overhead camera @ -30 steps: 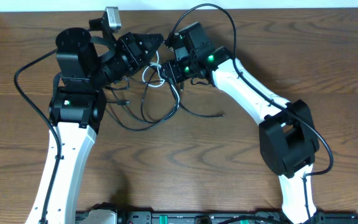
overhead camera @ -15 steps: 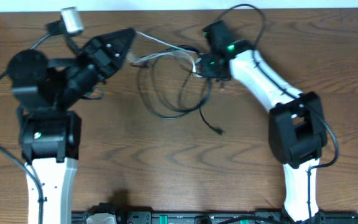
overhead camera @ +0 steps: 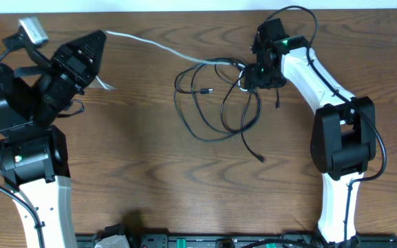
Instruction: Untangle cables
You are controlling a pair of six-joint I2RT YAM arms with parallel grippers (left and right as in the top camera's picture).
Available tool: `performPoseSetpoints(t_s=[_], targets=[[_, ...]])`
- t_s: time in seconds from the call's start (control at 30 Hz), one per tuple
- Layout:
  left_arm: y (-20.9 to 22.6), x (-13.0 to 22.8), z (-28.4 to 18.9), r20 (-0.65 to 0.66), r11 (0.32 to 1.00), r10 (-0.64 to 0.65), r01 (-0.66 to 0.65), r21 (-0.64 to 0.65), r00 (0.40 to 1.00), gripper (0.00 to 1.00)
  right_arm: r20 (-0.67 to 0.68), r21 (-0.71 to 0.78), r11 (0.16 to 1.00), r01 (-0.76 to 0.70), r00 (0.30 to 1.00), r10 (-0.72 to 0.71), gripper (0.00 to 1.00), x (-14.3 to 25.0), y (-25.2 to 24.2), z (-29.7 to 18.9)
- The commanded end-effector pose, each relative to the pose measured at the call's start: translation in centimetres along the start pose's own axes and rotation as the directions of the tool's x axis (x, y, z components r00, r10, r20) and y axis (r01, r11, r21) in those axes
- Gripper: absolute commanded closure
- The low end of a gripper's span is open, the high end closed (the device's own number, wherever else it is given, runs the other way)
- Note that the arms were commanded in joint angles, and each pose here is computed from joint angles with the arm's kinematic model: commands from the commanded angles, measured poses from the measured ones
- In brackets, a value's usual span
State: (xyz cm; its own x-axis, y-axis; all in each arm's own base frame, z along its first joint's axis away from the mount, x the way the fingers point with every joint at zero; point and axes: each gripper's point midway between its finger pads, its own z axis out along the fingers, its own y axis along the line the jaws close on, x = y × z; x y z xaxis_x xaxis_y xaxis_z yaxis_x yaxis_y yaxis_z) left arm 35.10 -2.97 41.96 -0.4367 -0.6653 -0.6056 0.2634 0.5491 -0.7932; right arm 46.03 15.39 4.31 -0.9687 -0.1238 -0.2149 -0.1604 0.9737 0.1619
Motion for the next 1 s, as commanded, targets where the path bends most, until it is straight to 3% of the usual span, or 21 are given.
performPoseSetpoints(t_s=[0.0, 0.17, 0.37, 0.5, 0.63, 0.8, 0.97], targets=[[0.5, 0.2, 0.1, -0.02, 0.998, 0.058, -0.058, -0.017, 0.998, 0.92, -0.031, -0.073, 0.987, 0.142, 0.989, -0.144, 0.33, 0.8, 1.4, 0.1], [2.9, 3.2, 1.6, -0.138, 0.997, -0.014, 0.005, -0.071, 0.99, 0.92, -0.021, -0.158, 0.969, 0.193, 0.98, -0.198, 0.32, 0.0, 3.5, -3.2], [4.1, 7.8, 4.8, -0.304, 0.998, -0.014, -0.005, -0.063, 0.953, 0.93, 0.065, -0.244, 0.941, 0.234, 0.972, -0.225, 0.35, -2.0, 6.6, -6.3], [5.2, 10.7, 6.5, -0.399, 0.997, -0.032, 0.002, -0.075, 0.917, 0.93, 0.071, -0.23, 0.937, 0.263, 0.965, -0.254, 0.36, -1.9, 8.0, -5.0], [7.6, 12.8, 7.2, -0.461, 0.989, -0.096, 0.032, -0.145, 0.882, 0.93, 0.048, -0.121, 0.973, 0.195, 0.98, -0.191, 0.41, -1.5, 6.8, -2.8], [10.9, 14.4, 7.3, -0.484, 0.96, -0.172, 0.037, -0.276, 0.858, 0.92, 0.059, -0.12, 0.974, 0.191, 0.981, -0.185, 0.44, -1.2, 6.4, -1.0], [11.7, 17.4, 8.2, -0.552, 0.952, -0.18, 0.004, -0.305, 0.814, 0.92, 0.076, -0.134, 0.967, 0.218, 0.975, -0.209, 0.48, -0.9, 6.2, 0.5]])
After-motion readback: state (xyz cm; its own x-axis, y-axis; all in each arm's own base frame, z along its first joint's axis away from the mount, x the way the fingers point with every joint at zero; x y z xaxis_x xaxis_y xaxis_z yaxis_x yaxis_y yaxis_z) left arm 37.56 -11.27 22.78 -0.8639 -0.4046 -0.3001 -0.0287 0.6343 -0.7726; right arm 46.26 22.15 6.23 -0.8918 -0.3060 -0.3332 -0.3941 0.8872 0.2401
